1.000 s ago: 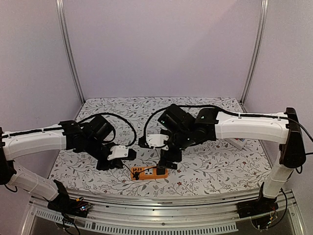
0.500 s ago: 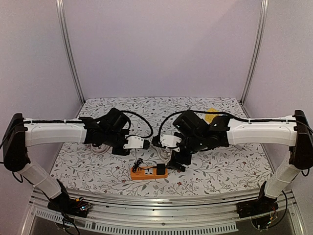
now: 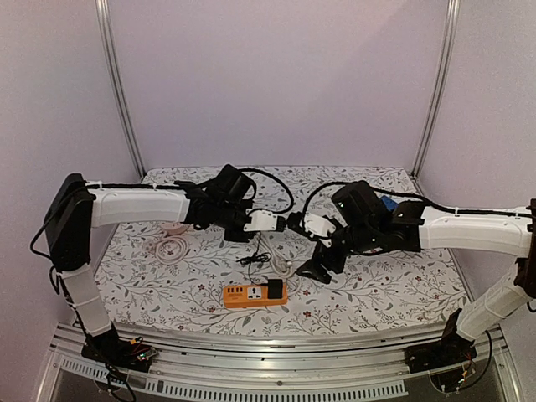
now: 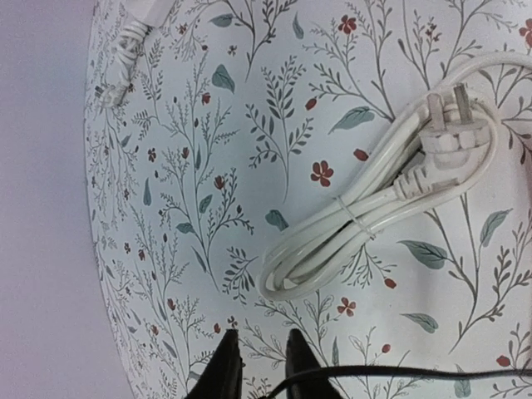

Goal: Insert the plug

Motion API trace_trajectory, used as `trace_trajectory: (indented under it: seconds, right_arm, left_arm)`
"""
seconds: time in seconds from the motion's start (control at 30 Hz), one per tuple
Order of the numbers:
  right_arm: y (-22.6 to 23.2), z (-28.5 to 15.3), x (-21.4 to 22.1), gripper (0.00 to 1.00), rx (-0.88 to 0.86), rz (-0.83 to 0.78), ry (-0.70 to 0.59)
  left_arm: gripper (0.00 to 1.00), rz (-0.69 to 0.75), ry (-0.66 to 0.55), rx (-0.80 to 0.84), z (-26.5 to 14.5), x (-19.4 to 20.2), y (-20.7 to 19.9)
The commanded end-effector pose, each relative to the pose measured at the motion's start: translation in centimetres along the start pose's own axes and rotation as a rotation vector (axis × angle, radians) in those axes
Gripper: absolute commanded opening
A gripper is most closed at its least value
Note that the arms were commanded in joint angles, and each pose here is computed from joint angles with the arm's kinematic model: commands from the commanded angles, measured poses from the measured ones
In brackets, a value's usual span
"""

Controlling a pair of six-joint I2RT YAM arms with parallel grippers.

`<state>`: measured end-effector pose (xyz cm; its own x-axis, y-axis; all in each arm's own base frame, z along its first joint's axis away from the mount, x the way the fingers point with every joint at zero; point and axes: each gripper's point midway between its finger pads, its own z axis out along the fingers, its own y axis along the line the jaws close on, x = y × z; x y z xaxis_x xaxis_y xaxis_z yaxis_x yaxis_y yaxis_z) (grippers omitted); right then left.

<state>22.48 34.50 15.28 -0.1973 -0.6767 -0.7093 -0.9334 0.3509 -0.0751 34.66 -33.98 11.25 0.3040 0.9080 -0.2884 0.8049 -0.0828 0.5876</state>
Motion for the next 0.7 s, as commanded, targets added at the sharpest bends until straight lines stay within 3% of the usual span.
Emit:
trace_trajectory:
  seconds: [0.0, 0.1, 0.17, 0.5, 0.67]
  right_arm:
    - [0.3, -0.7, -0.5, 0.99, -0.017, 0.024, -0.052]
    - [0.4, -0.6, -0.2, 0.99, -0.021, 0.033, -0.052]
    - [0.4, -0.5, -0.1, 0.99, -0.023, 0.038, -0.049]
    - [0.6, -0.6, -0.5, 0.99, -0.034, 0.062, -0.066]
    - [0.5, -1.1, -0.7, 0.99, -0.028, 0.077, -0.078]
  left_arm:
    - [0.39, 0.006, 0.009, 0.082, 1.8, -0.1, -1.6]
    - [0.68, 0.014, 0.015, 0.104, 2.3, -0.4, -2.1]
    - [0.76, 0.019, 0.020, 0.115, 2.3, -0.4, -2.3]
    - [0.98, 0.111, 0.113, 0.134, 1.4, 4.2, -4.4]
    - [0.99, 0.052, 0.151, 0.134, -1.0, 6.1, -2.0]
